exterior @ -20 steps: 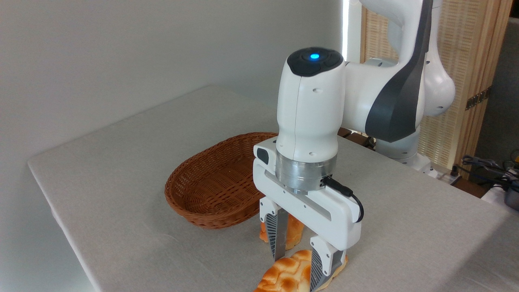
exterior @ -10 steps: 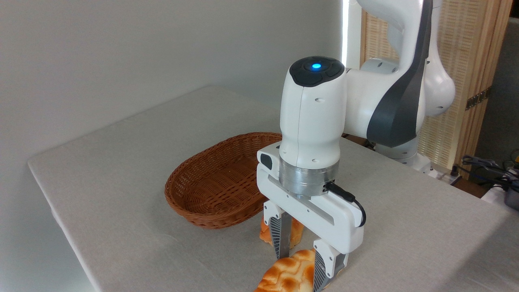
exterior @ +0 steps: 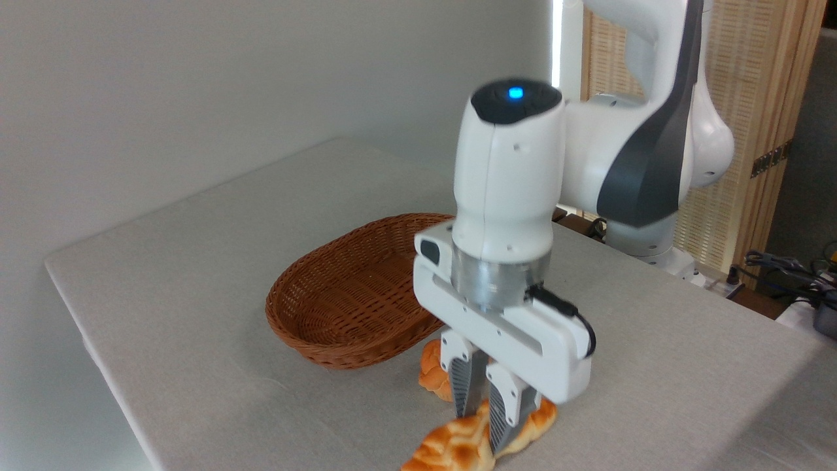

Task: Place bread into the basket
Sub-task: 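Lift the braided roll and carry it over the wicker basket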

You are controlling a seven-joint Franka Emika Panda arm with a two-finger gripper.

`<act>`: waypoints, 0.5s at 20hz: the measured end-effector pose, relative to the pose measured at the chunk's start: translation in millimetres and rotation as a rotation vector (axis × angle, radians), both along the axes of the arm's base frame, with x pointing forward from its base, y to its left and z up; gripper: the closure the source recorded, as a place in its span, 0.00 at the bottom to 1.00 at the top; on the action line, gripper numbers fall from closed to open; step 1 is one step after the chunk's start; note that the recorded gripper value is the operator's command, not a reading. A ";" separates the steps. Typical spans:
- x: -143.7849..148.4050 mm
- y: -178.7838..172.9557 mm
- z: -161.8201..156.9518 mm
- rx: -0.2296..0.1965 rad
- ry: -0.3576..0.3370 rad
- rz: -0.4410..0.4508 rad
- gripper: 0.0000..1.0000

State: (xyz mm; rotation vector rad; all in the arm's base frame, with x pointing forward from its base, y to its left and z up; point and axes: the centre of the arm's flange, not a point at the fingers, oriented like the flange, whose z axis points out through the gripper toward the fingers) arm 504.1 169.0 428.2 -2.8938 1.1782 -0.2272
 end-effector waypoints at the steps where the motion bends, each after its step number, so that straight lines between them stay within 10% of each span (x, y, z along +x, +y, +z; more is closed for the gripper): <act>1: 4.5 0.6 19.9 -0.005 -0.002 -0.004 0.70; 5: 17.1 -29.7 97.0 -0.035 0.012 0.018 0.66; 10: 22.9 -166.9 130.1 -0.047 0.124 0.049 0.66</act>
